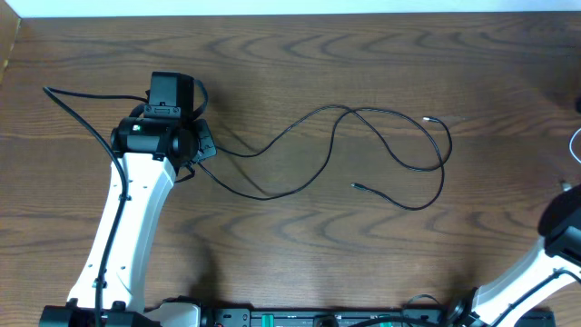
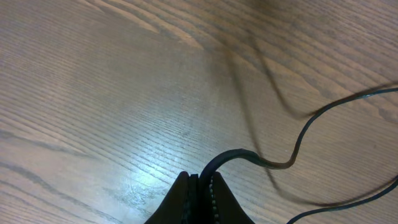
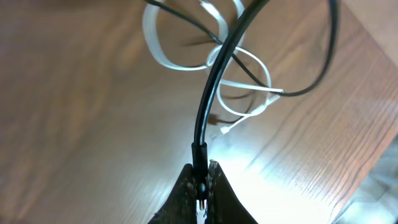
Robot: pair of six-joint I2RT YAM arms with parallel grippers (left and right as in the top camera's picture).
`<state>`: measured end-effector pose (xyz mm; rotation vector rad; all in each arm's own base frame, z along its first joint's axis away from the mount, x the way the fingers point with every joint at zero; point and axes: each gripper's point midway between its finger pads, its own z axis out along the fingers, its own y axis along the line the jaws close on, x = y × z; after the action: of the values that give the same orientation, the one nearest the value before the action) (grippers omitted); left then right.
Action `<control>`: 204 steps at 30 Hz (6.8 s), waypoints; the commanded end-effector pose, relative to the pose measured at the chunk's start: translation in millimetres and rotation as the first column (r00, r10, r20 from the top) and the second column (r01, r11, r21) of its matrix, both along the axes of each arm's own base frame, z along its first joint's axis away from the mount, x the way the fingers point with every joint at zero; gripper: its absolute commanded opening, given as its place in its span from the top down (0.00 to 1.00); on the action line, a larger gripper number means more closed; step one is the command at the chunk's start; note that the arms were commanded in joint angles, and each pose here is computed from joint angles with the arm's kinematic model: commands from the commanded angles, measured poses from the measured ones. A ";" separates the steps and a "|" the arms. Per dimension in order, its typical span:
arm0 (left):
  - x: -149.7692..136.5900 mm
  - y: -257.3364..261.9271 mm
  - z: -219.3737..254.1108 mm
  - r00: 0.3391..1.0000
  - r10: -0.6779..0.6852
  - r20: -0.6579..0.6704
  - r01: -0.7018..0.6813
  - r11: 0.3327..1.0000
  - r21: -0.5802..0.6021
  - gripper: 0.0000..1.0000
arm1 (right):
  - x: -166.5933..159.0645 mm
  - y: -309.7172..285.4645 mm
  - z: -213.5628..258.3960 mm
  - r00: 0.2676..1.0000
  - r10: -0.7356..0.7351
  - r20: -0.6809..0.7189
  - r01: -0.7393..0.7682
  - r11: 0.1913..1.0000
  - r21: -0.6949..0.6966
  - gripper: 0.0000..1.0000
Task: Untangle cables
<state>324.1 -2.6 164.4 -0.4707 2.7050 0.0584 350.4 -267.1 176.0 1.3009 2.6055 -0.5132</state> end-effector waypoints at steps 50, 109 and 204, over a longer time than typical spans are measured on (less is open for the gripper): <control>5.7 -7.2 0.7 0.999 -0.031 0.019 0.031 0.999 -0.029 0.93 | 41.0 412.0 -78.9 0.295 0.883 0.365 -0.900 0.129 0.416 0.25; 33.1 -8.2 15.6 0.989 -0.024 0.149 0.028 0.999 -0.031 0.34 | 96.3 446.3 -112.9 -0.549 0.829 0.108 -0.825 -0.558 0.089 0.03; 25.6 -7.5 11.4 0.993 -0.024 0.114 0.027 0.999 -0.029 0.34 | 50.4 24.0 -16.5 0.936 0.250 0.248 -0.266 0.964 0.032 0.99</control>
<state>350.8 -9.7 176.1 -0.4475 2.5962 -0.0180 395.7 -246.9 186.3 0.9052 2.5053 -0.4057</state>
